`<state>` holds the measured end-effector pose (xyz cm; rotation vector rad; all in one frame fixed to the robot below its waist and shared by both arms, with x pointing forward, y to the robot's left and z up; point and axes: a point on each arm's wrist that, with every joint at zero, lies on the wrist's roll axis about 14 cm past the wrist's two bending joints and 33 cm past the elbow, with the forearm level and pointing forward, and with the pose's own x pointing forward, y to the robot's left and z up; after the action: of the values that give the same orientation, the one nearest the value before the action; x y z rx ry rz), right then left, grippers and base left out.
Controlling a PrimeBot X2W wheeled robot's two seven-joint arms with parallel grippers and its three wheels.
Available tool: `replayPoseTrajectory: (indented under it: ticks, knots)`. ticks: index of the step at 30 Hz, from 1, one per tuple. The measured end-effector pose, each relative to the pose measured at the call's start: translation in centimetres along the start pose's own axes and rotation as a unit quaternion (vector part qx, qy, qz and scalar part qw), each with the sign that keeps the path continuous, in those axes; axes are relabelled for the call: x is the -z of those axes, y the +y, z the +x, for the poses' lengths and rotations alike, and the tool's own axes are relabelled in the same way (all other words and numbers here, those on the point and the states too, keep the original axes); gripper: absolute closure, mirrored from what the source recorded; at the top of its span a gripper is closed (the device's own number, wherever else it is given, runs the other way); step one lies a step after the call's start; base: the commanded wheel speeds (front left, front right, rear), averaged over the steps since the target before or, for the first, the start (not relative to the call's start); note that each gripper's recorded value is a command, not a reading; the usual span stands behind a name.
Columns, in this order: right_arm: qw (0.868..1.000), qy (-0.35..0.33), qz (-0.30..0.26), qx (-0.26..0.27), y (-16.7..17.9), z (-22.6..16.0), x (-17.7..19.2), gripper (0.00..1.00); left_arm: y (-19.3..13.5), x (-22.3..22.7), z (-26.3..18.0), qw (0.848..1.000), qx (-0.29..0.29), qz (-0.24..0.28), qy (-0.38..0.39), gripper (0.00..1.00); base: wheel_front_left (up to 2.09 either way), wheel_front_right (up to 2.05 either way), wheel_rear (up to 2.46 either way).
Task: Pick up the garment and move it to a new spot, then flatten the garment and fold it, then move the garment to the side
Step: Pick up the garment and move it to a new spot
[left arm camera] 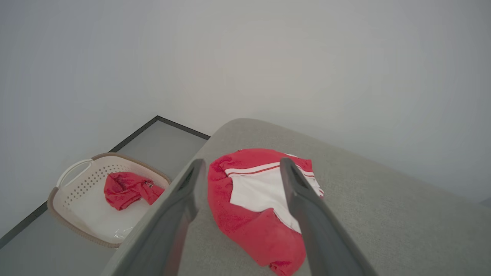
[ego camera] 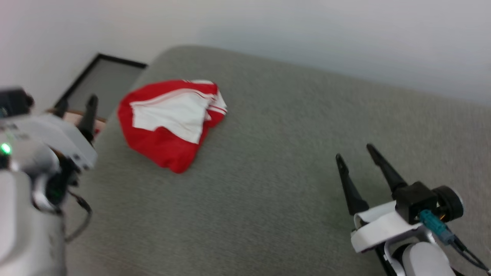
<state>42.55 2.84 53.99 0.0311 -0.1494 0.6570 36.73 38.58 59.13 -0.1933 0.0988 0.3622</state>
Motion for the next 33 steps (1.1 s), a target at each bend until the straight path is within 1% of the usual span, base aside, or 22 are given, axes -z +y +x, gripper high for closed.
replayPoseTrajectory:
  ticks: [4, 6, 10, 13, 17, 25, 30, 33]
  knots:
    - [1.000, 0.013, 0.009, 0.026, -2.5, 0.0, 1.7, 0.00, -1.6, 0.1, 4.4, 0.998, 0.013, 0.014, 0.065, 0.00, 0.00, 0.00, 0.00]
    - [0.999, 0.021, 0.013, 0.039, -3.7, -0.1, 2.6, 0.00, -2.6, 0.9, 6.4, 0.994, 0.018, 0.018, 0.103, 0.00, 0.00, 0.00, 0.00]
    - [0.997, 0.038, 0.024, 0.066, -5.9, -0.6, 4.5, 0.00, -3.8, 4.0, 9.5, 0.981, 0.015, 0.030, 0.193, 0.00, 0.00, 0.00, 0.00]
    - [0.995, 0.047, 0.028, 0.082, -7.3, -1.0, 5.7, 0.00, -4.6, 6.7, 11.4, 0.966, 0.010, 0.030, 0.257, 0.00, 0.00, 0.00, 0.00]
    - [0.992, 0.065, 0.035, 0.104, -9.0, -1.8, 7.4, 0.00, -5.3, 10.8, 13.1, 0.942, 0.000, 0.038, 0.334, 0.00, 0.00, 0.00, 0.00]
    - [0.984, 0.102, 0.043, 0.140, -11.6, -3.5, 10.3, 0.00, -5.3, 18.2, 14.2, 0.884, -0.035, 0.057, 0.462, 0.00, 0.00, 0.00, 0.00]
    - [0.980, 0.116, 0.049, 0.157, -12.8, -4.2, 11.3, 0.00, -5.3, 20.8, 14.8, 0.866, -0.042, 0.062, 0.495, 0.00, 0.00, 0.00, 0.00]
    - [0.977, 0.126, 0.050, 0.162, -13.1, -4.6, 11.9, 0.00, -5.4, 21.7, 15.1, 0.859, -0.044, 0.062, 0.507, 0.00, 0.00, 0.00, 0.00]
